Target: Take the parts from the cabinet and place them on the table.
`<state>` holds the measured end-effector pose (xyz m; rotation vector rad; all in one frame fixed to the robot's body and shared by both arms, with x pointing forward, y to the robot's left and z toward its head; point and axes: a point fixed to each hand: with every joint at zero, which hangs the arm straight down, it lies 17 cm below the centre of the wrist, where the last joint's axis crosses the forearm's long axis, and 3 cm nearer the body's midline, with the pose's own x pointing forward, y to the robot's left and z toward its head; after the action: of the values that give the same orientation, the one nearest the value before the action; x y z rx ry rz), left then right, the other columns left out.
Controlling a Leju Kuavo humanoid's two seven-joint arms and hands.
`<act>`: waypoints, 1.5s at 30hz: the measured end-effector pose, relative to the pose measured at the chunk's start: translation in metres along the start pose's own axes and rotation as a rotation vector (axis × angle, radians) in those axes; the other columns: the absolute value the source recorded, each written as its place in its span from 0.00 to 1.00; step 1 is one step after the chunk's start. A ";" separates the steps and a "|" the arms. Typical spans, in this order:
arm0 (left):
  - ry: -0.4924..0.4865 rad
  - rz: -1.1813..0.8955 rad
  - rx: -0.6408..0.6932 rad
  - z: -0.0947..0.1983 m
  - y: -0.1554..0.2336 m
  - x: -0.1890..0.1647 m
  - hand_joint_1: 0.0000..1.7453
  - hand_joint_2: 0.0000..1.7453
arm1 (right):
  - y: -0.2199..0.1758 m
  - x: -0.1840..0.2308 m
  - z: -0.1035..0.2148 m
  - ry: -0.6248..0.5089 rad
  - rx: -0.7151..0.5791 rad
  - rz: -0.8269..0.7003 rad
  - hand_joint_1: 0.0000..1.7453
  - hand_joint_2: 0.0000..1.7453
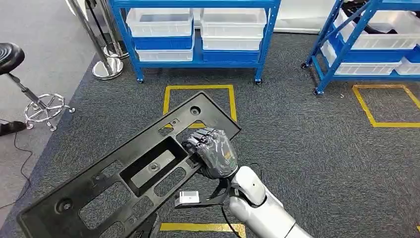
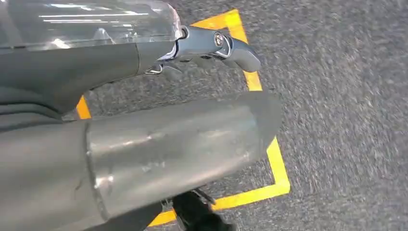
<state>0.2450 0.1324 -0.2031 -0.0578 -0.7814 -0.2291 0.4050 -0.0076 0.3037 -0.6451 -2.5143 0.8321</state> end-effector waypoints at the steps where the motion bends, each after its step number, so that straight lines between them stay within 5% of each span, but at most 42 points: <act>1: -0.002 0.001 0.001 0.000 0.001 0.001 0.00 0.00 | -0.001 0.001 -0.001 -0.004 -0.002 -0.001 1.00 1.00; 45: -0.062 -0.010 0.061 -0.002 0.021 0.008 0.00 0.00 | -0.023 0.012 -0.027 -0.081 -0.050 0.005 1.00 1.00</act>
<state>0.2560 0.1512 -0.1982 -0.0034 -0.8496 -0.2141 0.4020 -0.0057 0.3410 -0.6459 -2.6145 0.8145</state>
